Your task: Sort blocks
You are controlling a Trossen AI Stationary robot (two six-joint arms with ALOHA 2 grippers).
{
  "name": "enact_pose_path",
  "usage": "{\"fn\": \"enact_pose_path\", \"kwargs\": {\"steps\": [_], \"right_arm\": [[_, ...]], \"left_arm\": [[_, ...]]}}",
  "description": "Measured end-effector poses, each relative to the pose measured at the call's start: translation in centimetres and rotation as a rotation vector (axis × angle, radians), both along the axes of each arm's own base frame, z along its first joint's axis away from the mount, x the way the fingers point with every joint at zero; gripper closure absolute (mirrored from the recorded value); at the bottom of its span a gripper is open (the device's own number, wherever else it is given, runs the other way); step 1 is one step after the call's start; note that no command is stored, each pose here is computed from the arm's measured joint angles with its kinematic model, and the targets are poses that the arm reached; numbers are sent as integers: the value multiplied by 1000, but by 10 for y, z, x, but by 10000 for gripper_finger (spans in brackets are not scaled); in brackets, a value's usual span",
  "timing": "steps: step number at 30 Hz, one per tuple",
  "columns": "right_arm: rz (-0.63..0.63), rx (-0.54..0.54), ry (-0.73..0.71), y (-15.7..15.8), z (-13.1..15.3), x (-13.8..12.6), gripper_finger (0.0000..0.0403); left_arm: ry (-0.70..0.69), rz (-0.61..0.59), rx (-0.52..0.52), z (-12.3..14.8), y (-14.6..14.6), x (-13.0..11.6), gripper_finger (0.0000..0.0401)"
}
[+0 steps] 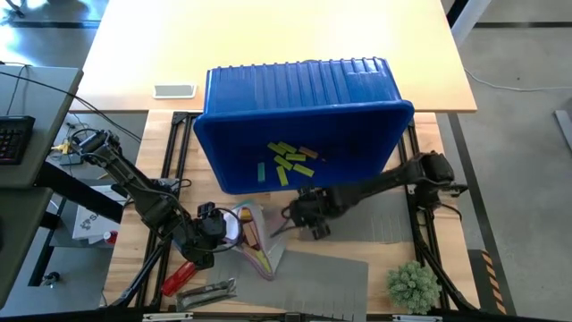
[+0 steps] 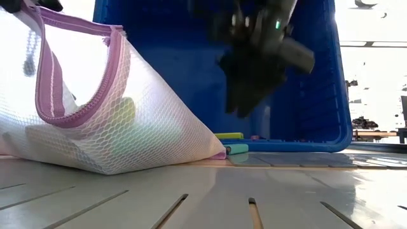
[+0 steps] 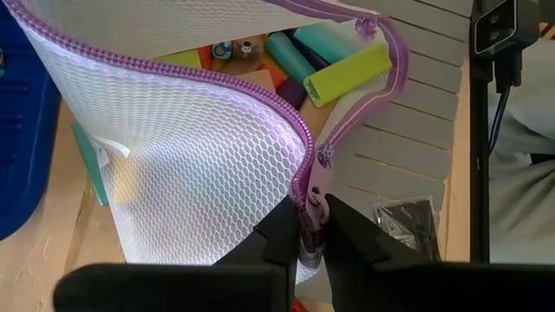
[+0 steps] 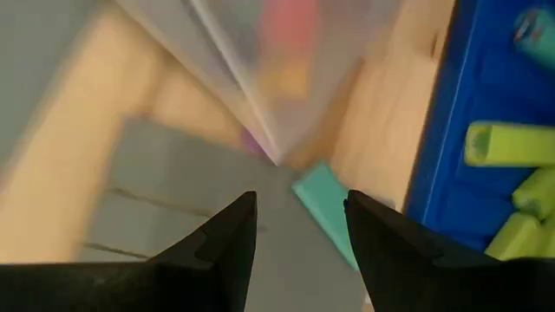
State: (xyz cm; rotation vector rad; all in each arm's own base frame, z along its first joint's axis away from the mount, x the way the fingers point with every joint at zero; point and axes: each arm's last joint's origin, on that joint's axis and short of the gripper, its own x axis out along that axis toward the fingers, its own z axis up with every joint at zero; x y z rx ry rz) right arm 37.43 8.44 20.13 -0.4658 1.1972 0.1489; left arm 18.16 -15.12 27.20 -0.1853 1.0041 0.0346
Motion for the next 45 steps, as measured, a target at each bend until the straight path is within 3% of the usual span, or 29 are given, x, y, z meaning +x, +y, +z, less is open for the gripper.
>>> {"fn": "enact_pose_path", "kwargs": {"steps": [7, 16, 24, 33, 40, 45], "right_arm": [[37, 41, 66, -46, -25, -3, 240], [89, 73, 30, -72, -48, -6, 240], [161, 93, 34, -82, -55, -5, 240], [138, 136, 79, -92, -80, 0, 242], [84, 149, 66, -92, -78, 3, 312], [70, 44, 95, -84, -63, 12, 316]], "left_arm": [[-1, 0, 0, 0, 0, 0, 377], [-1, 0, 0, 0, 0, 0, 377], [-1, 0, 0, 0, 0, 0, 377], [-2, 0, -1, 0, 0, 0, 377], [-1, 0, -1, 0, 0, 0, 377], [-2, 0, -1, 0, 0, 0, 377]]}}
